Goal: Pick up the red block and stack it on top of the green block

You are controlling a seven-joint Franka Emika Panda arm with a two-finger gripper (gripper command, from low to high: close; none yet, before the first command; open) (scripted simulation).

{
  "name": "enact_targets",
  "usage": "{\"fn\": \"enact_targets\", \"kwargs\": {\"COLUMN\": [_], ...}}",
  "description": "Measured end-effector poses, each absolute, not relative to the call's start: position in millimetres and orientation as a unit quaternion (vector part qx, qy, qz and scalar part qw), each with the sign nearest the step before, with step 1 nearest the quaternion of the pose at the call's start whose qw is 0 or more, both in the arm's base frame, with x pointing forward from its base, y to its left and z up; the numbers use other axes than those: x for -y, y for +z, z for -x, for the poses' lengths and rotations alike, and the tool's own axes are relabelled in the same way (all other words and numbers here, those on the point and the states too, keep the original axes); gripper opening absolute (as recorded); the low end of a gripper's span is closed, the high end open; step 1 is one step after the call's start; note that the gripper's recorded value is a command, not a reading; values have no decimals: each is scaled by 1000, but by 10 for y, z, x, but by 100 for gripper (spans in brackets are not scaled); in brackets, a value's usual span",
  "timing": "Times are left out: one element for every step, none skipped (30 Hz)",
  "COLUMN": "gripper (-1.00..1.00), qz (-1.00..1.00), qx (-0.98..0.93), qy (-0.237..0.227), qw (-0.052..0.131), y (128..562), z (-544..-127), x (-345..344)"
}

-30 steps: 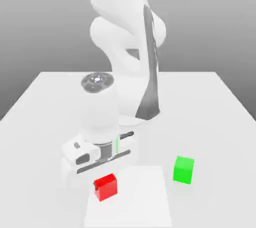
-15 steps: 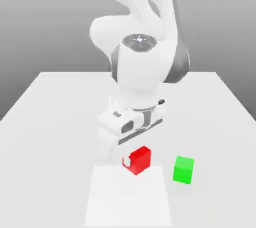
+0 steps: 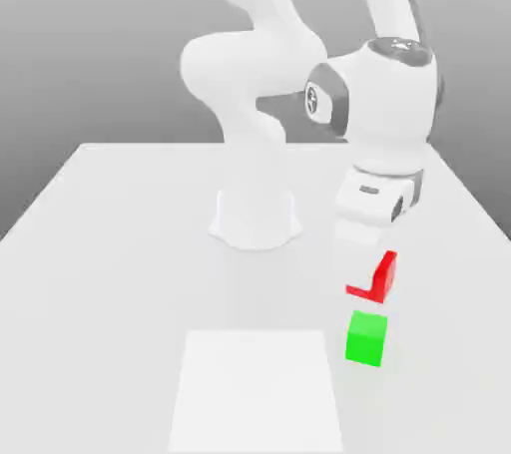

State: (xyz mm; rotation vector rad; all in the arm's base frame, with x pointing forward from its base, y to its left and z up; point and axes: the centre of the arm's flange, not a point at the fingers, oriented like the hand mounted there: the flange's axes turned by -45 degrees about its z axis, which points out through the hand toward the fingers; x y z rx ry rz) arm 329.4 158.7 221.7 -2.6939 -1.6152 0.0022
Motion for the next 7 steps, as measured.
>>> {"fn": "enact_targets", "kwargs": {"gripper": [-100, -100, -100, 100, 100, 100, 100], "qz": [857, 857, 857, 857, 857, 857, 857], "qx": [515, 515, 515, 515, 515, 515, 515], "qy": [1, 1, 1, 1, 1, 1, 1], "qw": [0, 0, 0, 0, 0, 0, 0], "y": [2125, 2030, 1934, 1852, 1852, 1852, 1852], "z": [-3294, -3290, -3285, -3281, -3281, -3281, -3281], "x": [-1590, -1593, -1592, -1586, -1586, -1586, -1586]}}
